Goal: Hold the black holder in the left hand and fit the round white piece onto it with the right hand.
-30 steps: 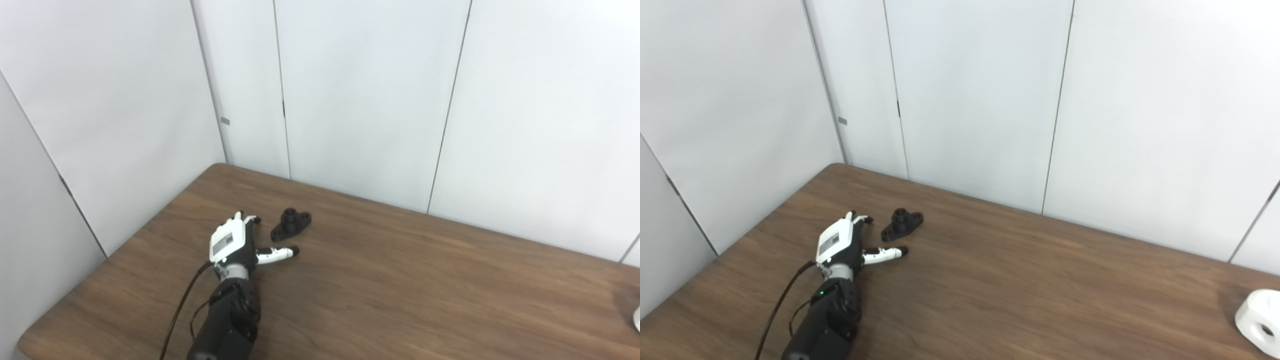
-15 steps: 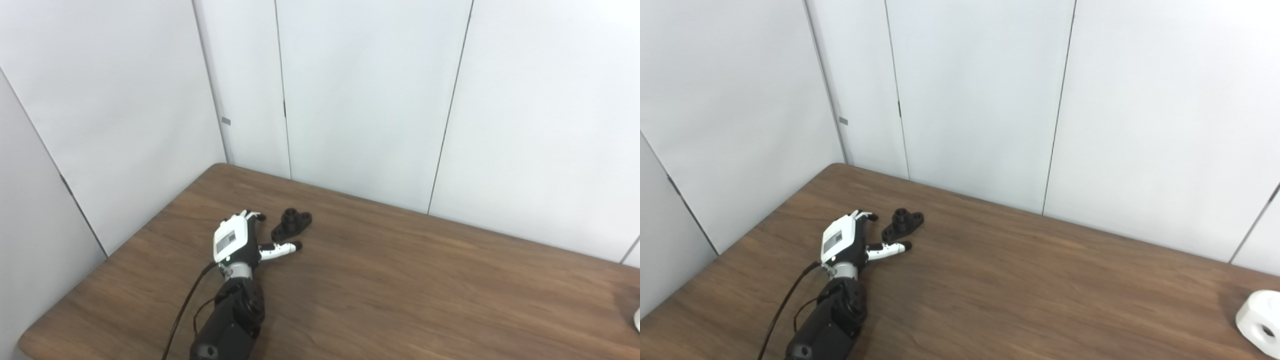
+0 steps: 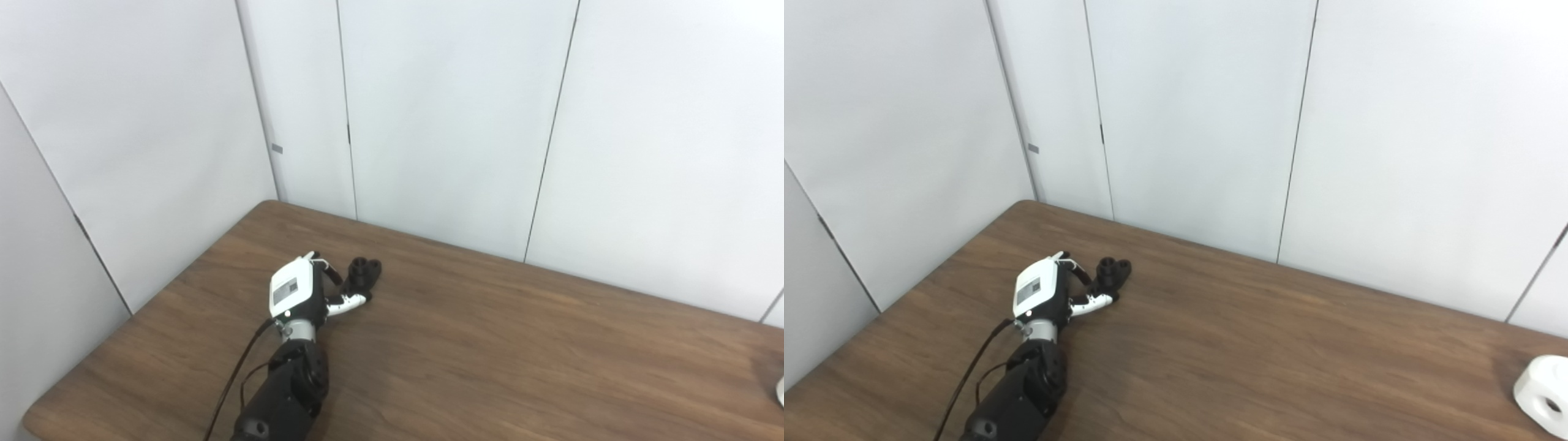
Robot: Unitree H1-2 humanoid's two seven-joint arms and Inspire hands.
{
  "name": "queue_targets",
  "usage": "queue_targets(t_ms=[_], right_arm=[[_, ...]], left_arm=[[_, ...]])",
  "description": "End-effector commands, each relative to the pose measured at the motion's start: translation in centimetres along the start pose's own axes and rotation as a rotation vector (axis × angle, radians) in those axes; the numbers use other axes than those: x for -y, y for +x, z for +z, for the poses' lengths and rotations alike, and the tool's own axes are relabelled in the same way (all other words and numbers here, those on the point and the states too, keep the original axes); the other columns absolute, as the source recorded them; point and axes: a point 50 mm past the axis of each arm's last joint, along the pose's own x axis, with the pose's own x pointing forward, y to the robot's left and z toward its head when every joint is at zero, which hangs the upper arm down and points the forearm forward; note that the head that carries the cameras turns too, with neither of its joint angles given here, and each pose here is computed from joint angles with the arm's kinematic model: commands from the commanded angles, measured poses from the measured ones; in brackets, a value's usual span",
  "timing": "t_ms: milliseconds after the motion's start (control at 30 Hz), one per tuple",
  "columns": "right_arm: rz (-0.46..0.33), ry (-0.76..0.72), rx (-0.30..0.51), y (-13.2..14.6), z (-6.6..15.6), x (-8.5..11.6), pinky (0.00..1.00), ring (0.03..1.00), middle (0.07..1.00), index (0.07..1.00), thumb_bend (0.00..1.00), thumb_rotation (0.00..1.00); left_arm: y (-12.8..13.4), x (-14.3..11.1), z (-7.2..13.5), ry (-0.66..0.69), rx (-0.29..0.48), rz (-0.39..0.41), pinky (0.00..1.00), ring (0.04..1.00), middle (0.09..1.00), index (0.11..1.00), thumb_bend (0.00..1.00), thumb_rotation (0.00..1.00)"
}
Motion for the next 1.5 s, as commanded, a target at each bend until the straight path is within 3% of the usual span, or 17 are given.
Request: queue_targets(t_ms=[0, 400, 567, 800, 1000, 1300, 1367, 1467], right_arm=[[-0.014, -0.007, 0.001, -0.2, 0.2, 0.5, 0.90, 0.968, 1.000, 0.886, 0.36, 0.42], [-0.020, -0.016, -0.002, -0.2, 0.4, 0.4, 0.87, 0.963, 1.000, 0.882, 0.36, 0.42], [-0.018, -0.025, 0.001, -0.3, 0.5, 0.2, 0.86, 0.959, 1.000, 0.884, 0.35, 0.42], [-0.019, -0.034, 0.004, -0.1, 0.3, 0.1, 0.83, 0.932, 0.982, 0.864, 0.36, 0.41], [-0.019, -0.019, 0.008, 0.1, 0.3, -0.3, 0.79, 0.926, 0.981, 0.867, 0.37, 0.43], [-0.027, -0.004, 0.019, 0.2, 0.4, -1.1, 0.77, 0.905, 0.963, 0.871, 0.39, 0.46], [-0.029, -0.012, 0.025, 0.1, 0.4, -1.1, 0.74, 0.883, 0.949, 0.848, 0.41, 0.47], [-0.029, -0.019, 0.040, 0.1, 0.3, -1.1, 0.70, 0.858, 0.929, 0.827, 0.41, 0.46]], left_arm=[[-0.3, 0.8, -0.8, 0.022, -0.032, -0.068, 0.86, 0.919, 0.890, 0.481, 0.52, 0.05], [-0.5, 0.7, -0.8, 0.032, -0.019, -0.080, 0.87, 0.914, 0.878, 0.482, 0.52, 0.05], [-0.6, 0.2, -0.2, 0.035, 0.031, -0.068, 0.87, 0.909, 0.870, 0.481, 0.52, 0.05], [-1.0, -1.4, 2.3, 0.044, 0.169, -0.110, 0.86, 0.914, 0.856, 0.482, 0.52, 0.05], [-1.8, -2.1, 4.7, -0.002, 0.306, -0.165, 0.92, 0.930, 0.845, 0.482, 0.52, 0.05], [-3.7, -1.6, 7.2, -0.004, 0.475, -0.236, 0.90, 0.940, 0.862, 0.482, 0.52, 0.05], [-4.3, -1.4, 7.7, -0.021, 0.502, -0.262, 0.98, 0.962, 0.874, 0.482, 0.52, 0.05], [-5.2, -0.9, 8.4, -0.025, 0.567, -0.294, 1.00, 0.973, 0.883, 0.482, 0.52, 0.05]])
